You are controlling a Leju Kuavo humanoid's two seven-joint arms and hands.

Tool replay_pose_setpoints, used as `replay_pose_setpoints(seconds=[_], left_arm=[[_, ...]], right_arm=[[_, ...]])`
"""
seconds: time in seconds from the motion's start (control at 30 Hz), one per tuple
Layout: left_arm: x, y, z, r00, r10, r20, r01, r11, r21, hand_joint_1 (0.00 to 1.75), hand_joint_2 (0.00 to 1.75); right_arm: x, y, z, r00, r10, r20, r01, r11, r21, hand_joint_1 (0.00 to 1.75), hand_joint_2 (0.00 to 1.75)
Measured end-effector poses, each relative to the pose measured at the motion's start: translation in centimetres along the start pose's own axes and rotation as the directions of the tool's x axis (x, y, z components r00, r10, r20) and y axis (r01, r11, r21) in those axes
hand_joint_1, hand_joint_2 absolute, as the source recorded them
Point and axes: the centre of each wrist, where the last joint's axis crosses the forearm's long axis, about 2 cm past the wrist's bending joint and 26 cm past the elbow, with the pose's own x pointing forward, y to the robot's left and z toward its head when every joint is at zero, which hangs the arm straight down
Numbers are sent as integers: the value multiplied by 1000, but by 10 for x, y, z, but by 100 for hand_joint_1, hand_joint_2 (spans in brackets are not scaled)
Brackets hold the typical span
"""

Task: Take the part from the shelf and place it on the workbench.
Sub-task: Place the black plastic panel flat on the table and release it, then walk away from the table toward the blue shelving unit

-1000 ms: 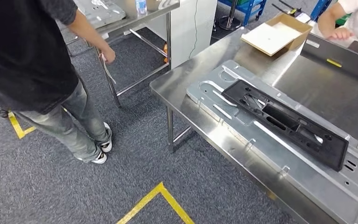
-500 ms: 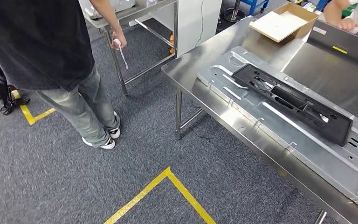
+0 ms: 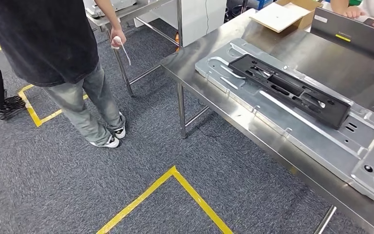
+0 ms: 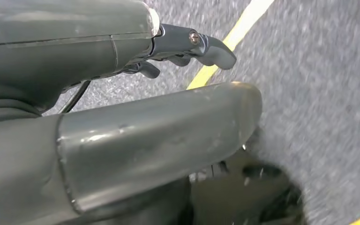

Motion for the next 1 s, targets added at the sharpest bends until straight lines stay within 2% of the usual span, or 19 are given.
replay_pose_setpoints(seconds=[0.07, 0.17, 0.37, 0.5, 0.57, 0.8, 0.93, 1.0], left_arm=[[0, -4, 0, 1000, 6, 3, -6, 1000, -5, 0, 0], [0, -7, 1, 1000, 10, 11, -10, 1000, -12, 0, 0], [-1, -7, 1, 1000, 11, 18, -10, 1000, -9, 0, 0], [-1, -7, 1, 1000, 7, 23, -7, 1000, -10, 0, 0], [-1, -7, 1, 1000, 6, 22, -6, 1000, -12, 0, 0], [-1, -9, 1, 999, 14, 34, -14, 1000, -5, 0, 0], [-2, -8, 2, 999, 11, 41, -12, 1000, 9, 0, 0], [-3, -8, 2, 999, 12, 40, -12, 1000, 12, 0, 0]], right_arm=[[-1, 3, 20, 999, -10, 48, 9, 1000, 22, 0, 0], [-23, 3, 67, 996, -4, 87, -1, 998, 55, 0, 0], [-56, -5, 167, 999, 5, 41, -11, 990, 140, 0, 0], [-53, -14, 245, 999, -12, -29, 18, 979, 205, 0, 0], [-48, -19, 272, 998, -14, -61, 28, 974, 223, 0, 0], [-44, -26, 326, 983, 14, -185, 38, 962, 270, 0, 0], [-53, -26, 375, 932, 82, -354, 50, 936, 347, 0, 0], [-57, -26, 402, 873, 120, -472, 90, 913, 398, 0, 0]])
